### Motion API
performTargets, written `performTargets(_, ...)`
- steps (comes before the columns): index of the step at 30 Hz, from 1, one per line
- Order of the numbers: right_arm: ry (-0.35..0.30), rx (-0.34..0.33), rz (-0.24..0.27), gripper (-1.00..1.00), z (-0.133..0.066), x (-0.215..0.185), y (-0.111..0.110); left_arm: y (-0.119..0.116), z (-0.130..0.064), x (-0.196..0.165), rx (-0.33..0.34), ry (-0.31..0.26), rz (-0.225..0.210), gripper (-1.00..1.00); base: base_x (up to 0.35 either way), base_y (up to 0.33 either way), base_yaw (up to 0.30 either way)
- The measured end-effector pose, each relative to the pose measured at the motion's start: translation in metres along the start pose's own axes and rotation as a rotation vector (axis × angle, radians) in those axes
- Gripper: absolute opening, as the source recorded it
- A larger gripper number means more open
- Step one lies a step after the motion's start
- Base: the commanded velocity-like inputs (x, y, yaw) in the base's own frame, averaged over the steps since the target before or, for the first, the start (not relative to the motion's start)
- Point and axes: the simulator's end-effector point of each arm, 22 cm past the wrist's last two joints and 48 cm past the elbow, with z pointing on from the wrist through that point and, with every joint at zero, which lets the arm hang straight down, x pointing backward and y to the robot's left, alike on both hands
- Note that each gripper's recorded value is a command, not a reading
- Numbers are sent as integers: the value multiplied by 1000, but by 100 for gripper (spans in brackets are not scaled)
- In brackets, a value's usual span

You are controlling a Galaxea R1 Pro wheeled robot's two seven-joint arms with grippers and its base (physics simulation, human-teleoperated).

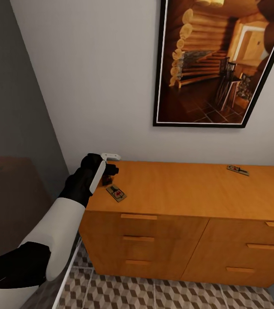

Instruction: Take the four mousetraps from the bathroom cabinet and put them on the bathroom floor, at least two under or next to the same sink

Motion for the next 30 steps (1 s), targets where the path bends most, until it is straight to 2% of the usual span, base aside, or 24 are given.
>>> performTargets(16, 0, 5, 0, -100, -2, 1, -3, -1, 2, 4, -1, 10, 5, 100, 0, 0, 0)
performTargets(30, 1, 5, -1, -100, -2, 1, -3, -2, 19, 36, -3, 95, 15, 100, 0, 0, 0)
